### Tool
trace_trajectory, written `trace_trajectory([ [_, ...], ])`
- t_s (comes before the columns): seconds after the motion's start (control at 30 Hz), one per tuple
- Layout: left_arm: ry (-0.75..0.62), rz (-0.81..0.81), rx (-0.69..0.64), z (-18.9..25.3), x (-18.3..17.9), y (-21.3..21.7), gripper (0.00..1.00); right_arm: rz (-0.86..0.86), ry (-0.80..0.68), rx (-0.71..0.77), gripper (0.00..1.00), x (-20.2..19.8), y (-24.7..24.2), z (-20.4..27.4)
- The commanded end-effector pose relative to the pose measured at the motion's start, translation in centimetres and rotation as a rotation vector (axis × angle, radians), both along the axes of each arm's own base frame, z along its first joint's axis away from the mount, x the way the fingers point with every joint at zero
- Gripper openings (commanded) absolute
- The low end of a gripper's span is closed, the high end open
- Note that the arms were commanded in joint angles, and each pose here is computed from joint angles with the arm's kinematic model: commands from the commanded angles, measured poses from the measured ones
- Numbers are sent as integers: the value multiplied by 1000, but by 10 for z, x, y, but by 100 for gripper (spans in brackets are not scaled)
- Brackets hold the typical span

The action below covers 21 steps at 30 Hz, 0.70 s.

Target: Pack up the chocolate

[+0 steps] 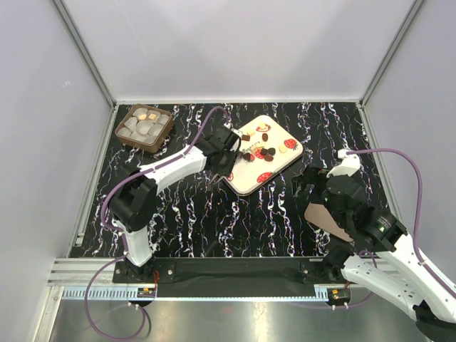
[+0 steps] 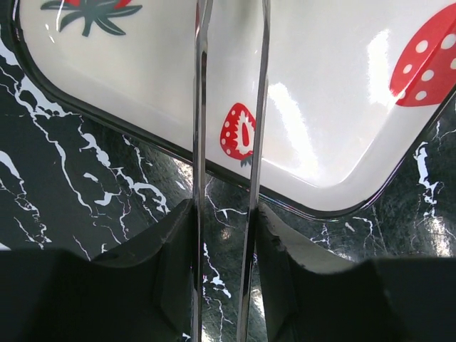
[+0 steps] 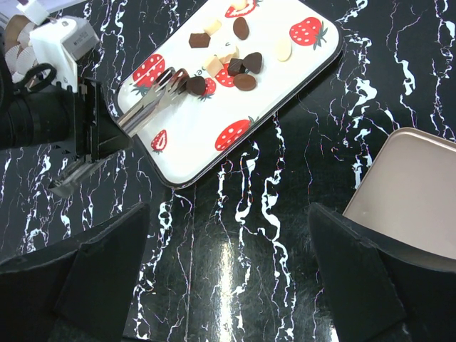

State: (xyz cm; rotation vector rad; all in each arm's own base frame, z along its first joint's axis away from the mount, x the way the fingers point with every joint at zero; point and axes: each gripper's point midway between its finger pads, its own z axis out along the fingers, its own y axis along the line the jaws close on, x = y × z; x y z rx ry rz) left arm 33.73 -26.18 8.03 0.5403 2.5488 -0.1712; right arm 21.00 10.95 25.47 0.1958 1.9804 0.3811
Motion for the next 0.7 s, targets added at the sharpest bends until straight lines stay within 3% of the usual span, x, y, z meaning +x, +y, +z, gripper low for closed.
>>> trace_trajectory([
  [0.0,-129,14,-67,52,21,-12,39,-23,-34,18,100,5,-1,9],
  [0.4,-232,66,-50,119,37,10,38,-21,-40,16,100,5,-1,10],
  [0.67,-261,220,-60,142,61,75,36,-7,-43,12,100,8,4,11],
])
